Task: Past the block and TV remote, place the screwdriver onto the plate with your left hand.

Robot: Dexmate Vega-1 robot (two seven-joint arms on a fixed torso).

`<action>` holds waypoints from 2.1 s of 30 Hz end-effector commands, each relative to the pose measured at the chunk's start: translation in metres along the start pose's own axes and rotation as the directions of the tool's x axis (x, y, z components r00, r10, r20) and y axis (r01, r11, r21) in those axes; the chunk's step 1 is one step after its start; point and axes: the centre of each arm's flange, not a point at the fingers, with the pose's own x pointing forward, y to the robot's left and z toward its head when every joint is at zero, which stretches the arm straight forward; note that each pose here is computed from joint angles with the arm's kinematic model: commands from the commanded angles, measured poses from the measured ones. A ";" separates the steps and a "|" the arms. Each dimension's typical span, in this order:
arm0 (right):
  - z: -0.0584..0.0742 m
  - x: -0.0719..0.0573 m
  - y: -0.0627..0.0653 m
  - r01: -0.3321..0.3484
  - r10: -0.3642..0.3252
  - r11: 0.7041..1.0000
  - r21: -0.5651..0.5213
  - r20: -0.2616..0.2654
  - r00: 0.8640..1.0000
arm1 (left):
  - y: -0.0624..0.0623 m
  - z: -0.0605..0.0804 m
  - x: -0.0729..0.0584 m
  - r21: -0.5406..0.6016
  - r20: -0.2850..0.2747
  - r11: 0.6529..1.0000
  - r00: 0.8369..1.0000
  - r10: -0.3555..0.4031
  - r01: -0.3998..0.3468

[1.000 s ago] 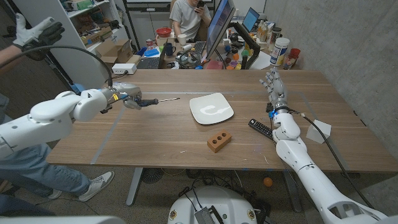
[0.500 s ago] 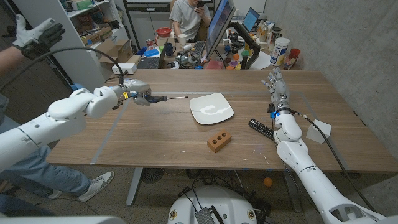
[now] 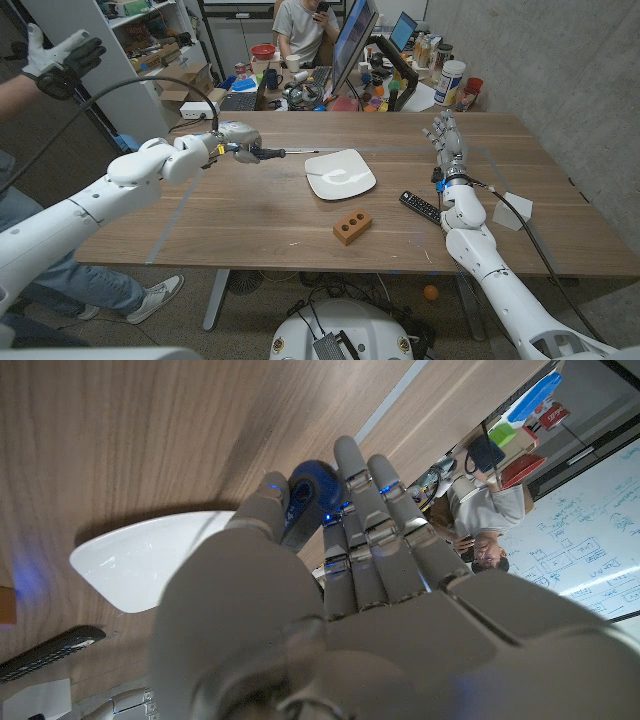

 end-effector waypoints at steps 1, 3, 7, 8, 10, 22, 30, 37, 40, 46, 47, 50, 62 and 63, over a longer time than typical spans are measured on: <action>-0.003 0.003 0.001 0.001 -0.001 1.000 0.012 0.004 1.000 | 0.013 0.029 0.032 0.043 0.109 0.999 0.994 0.020 -0.025; -0.004 0.003 0.000 0.003 -0.003 1.000 0.013 0.003 1.000 | 0.017 0.032 0.037 0.060 0.123 0.998 0.992 0.018 -0.025; -0.004 0.004 -0.001 0.005 -0.006 1.000 0.015 0.004 1.000 | 0.023 0.035 0.042 0.086 0.135 0.996 0.991 0.014 -0.026; -0.004 0.004 -0.002 0.006 -0.007 1.000 0.015 0.004 1.000 | 0.025 0.035 0.043 0.090 0.137 0.996 0.990 0.014 -0.027; -0.004 0.004 -0.002 0.008 -0.008 1.000 0.016 0.005 1.000 | 0.026 0.036 0.044 0.094 0.141 0.995 0.990 0.013 -0.026; -0.007 0.003 -0.006 0.015 -0.015 1.000 0.020 0.002 1.000 | 0.026 0.062 0.070 0.197 0.194 0.980 0.981 -0.027 -0.012; -0.008 0.003 -0.007 0.017 -0.017 1.000 0.020 0.001 1.000 | 0.027 0.084 0.086 0.187 0.240 0.982 0.971 -0.010 -0.036; -0.009 0.000 -0.012 0.028 -0.028 0.999 0.019 -0.002 1.000 | 0.025 0.093 0.088 0.166 0.270 0.985 0.963 -0.007 -0.040; -0.010 -0.001 -0.014 0.030 -0.030 0.999 0.012 -0.007 1.000 | 0.022 0.093 0.090 0.174 0.266 0.985 0.964 -0.024 -0.023; -0.013 -0.001 -0.015 0.031 -0.031 0.999 0.011 -0.010 0.999 | 0.016 0.096 0.096 0.189 0.269 0.982 0.962 -0.040 -0.012; -0.013 -0.001 -0.015 0.032 -0.032 0.999 0.012 -0.011 0.999 | 0.016 0.096 0.096 0.187 0.271 0.982 0.962 -0.041 -0.011; -0.015 -0.001 -0.016 0.034 -0.034 0.999 0.013 -0.014 0.999 | 0.013 0.098 0.098 0.182 0.274 0.983 0.961 -0.038 -0.013; -0.014 0.002 -0.018 0.032 -0.032 0.999 -0.001 -0.008 0.999 | -0.002 0.103 0.112 0.160 0.257 0.987 0.966 -0.018 -0.025; -0.014 0.002 -0.018 0.032 -0.032 1.000 -0.002 -0.008 0.999 | -0.004 0.104 0.113 0.154 0.259 0.988 0.966 -0.014 -0.027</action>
